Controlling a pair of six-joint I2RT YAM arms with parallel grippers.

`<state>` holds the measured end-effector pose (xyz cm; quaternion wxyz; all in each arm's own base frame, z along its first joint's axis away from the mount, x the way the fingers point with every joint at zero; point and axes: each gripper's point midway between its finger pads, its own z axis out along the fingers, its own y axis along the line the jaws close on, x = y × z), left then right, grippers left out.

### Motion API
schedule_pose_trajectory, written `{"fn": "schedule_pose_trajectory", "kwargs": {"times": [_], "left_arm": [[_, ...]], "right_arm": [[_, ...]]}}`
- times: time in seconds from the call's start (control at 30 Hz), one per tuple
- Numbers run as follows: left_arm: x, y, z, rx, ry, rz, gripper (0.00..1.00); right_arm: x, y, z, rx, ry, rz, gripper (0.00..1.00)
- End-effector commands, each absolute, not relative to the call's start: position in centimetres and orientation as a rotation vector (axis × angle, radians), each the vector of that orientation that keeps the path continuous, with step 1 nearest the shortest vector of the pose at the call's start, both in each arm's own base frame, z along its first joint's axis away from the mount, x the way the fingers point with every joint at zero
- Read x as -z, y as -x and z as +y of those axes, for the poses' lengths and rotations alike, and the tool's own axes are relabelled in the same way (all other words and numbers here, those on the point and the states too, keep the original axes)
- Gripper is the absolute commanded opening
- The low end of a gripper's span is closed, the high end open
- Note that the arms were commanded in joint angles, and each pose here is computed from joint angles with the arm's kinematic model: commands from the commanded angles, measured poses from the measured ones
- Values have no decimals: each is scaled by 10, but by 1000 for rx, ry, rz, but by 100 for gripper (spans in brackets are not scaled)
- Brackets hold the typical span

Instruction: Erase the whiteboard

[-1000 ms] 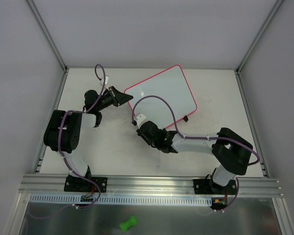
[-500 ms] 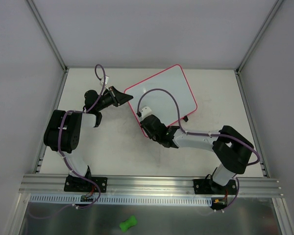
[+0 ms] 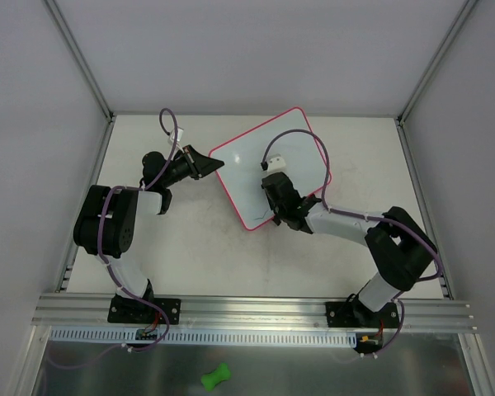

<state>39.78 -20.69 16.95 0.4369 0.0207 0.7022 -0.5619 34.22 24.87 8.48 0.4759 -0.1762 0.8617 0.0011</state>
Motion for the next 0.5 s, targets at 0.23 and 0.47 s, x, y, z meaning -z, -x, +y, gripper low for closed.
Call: {"fn": "schedule_pose_trajectory", "kwargs": {"times": [0.23,0.47], "left_arm": [[-162,-385,-216,1397,-178,1765,0],[-161,-385,-217,1400,-177,1767,0]], "right_arm": [[-74,-342,239,-128,413,2052,0],[-74,-320,265,-285,522,2006,0]]}}
